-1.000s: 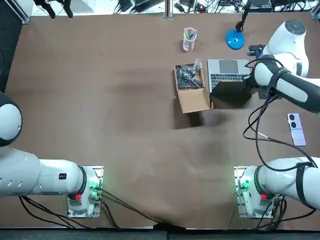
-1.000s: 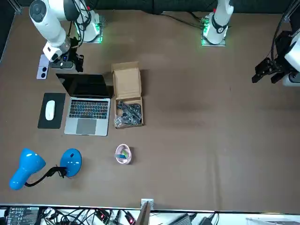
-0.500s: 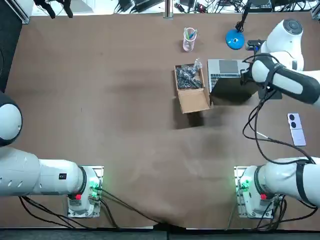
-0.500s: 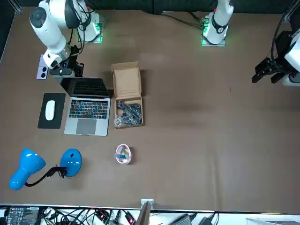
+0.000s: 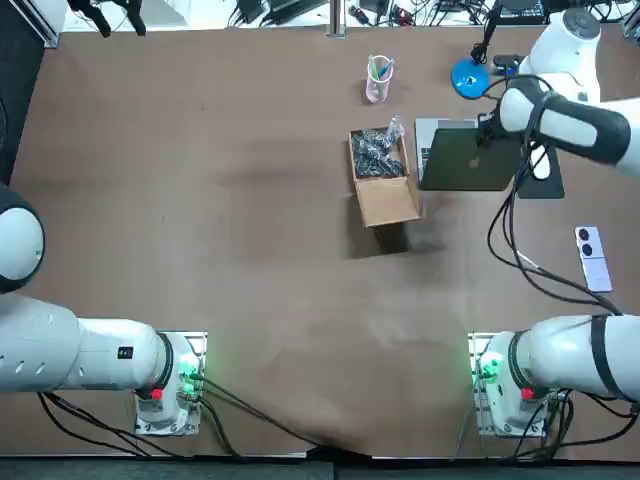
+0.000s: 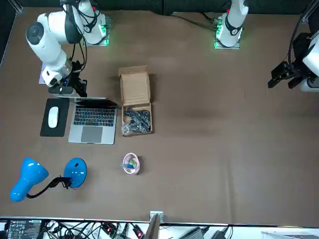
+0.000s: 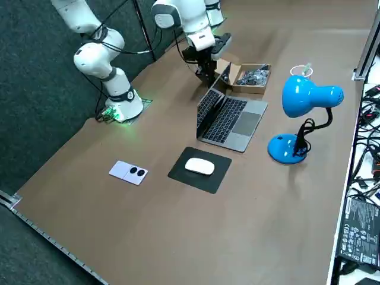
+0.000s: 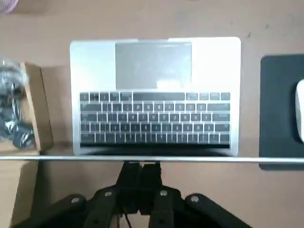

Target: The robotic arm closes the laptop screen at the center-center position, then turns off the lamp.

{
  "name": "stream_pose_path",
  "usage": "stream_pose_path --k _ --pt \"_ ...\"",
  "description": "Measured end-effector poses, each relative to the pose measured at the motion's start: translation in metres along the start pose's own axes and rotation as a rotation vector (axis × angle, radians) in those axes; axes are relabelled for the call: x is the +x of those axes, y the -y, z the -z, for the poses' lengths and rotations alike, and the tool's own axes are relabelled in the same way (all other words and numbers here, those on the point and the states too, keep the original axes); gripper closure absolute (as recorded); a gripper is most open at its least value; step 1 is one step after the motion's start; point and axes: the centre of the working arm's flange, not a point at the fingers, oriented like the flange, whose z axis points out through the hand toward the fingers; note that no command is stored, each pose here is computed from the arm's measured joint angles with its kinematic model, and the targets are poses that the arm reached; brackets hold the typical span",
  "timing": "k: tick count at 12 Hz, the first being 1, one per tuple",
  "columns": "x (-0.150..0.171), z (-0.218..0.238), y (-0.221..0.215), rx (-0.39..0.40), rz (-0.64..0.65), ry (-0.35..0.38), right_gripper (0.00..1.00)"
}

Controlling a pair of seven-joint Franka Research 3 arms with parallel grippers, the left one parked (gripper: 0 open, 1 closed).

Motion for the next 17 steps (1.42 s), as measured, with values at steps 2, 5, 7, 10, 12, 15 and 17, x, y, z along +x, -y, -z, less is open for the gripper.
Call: stream_pose_path --k 2,5,7,10,12,15,17 --pt "0.020 -0.007 -0.003 0.008 -0.013 -0.023 0.98" --pt "0.045 -0.028 -0.007 0.019 -0.027 -0.056 0.98" --pt "0.059 -0.040 -0.006 0.025 -0.030 -0.061 0.98" --pt "0.089 -0.065 -0.005 0.035 -0.037 -0.057 0.98" --pt "0.101 -0.084 -0.005 0.041 -0.041 -0.073 0.98" --pt "0.113 -0.120 -0.007 0.049 -0.048 -0.099 0.98" --pt "0.121 -0.135 -0.008 0.051 -0.052 -0.104 0.98"
